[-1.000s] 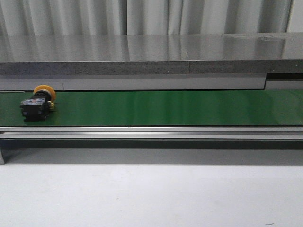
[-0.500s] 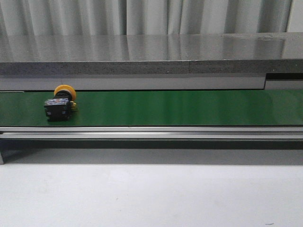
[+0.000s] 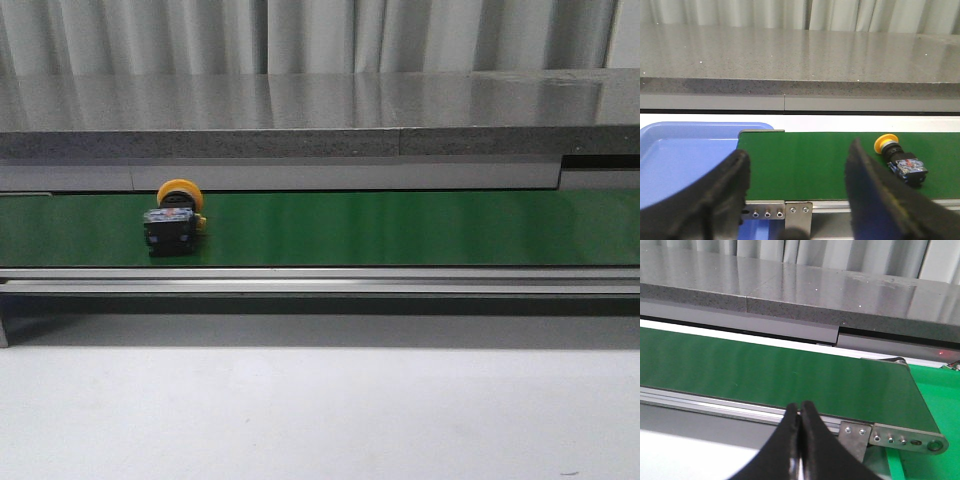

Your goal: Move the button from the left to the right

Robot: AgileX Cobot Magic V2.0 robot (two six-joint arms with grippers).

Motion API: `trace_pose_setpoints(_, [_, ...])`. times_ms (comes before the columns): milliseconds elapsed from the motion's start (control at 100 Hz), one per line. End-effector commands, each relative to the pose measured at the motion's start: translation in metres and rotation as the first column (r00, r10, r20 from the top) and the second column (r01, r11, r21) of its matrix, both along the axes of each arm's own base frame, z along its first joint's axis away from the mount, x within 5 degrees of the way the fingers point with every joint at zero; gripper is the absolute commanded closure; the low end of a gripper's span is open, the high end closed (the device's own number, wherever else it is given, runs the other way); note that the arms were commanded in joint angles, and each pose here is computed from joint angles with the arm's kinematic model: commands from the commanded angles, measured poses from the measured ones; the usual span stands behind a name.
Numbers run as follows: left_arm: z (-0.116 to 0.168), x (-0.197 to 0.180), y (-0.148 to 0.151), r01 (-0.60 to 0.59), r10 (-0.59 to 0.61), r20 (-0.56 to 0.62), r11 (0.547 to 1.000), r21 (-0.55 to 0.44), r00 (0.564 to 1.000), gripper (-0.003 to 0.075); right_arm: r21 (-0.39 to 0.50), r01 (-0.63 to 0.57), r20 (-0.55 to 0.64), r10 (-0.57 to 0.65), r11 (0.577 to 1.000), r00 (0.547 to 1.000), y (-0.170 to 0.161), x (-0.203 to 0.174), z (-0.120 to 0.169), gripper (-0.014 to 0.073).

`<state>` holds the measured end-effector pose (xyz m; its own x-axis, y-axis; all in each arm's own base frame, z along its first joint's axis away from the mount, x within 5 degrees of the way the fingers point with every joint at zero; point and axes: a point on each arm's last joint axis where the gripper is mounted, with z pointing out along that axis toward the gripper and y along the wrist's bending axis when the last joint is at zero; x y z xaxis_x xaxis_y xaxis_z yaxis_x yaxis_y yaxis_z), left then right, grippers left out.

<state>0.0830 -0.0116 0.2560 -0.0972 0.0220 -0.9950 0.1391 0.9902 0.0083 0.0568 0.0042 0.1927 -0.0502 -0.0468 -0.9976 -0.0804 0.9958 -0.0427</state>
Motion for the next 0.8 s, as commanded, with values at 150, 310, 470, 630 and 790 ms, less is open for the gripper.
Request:
trace_pose_setpoints(150, [0.017, 0.001, 0.0, 0.002, 0.0, 0.103, 1.0, -0.024, 0.995, 0.0713, 0.0, -0.006, 0.101, 0.006, 1.0, 0.995, 0.0, -0.001, 0.009, 0.0663])
trace_pose_setpoints(310, [0.017, 0.001, 0.0, 0.002, 0.0, 0.103, 1.0, -0.024, 0.995, 0.0715, 0.0, -0.006, 0.094, 0.006, 1.0, 0.996, 0.0, -0.001, 0.008, 0.0663])
trace_pose_setpoints(470, [0.017, 0.001, 0.0, 0.002, 0.0, 0.103, 1.0, -0.024, 0.995, 0.0715, 0.002, -0.009, 0.129, 0.008, 1.0, 0.992, 0.001, -0.001, 0.011, 0.0663])
trace_pose_setpoints(630, [0.017, 0.001, 0.0, 0.002, 0.0, 0.103, 1.0, -0.024, 0.995, 0.0715, 0.007, -0.011, 0.195, 0.01, 1.0, 0.981, 0.001, -0.004, 0.025, 0.0663])
trace_pose_setpoints(790, [0.017, 0.001, 0.0, 0.002, 0.0, 0.103, 1.0, -0.024, 0.995, 0.0715, 0.009, -0.006, 0.196, 0.004, 1.0, 0.981, 0.0, -0.008, 0.049, 0.0663])
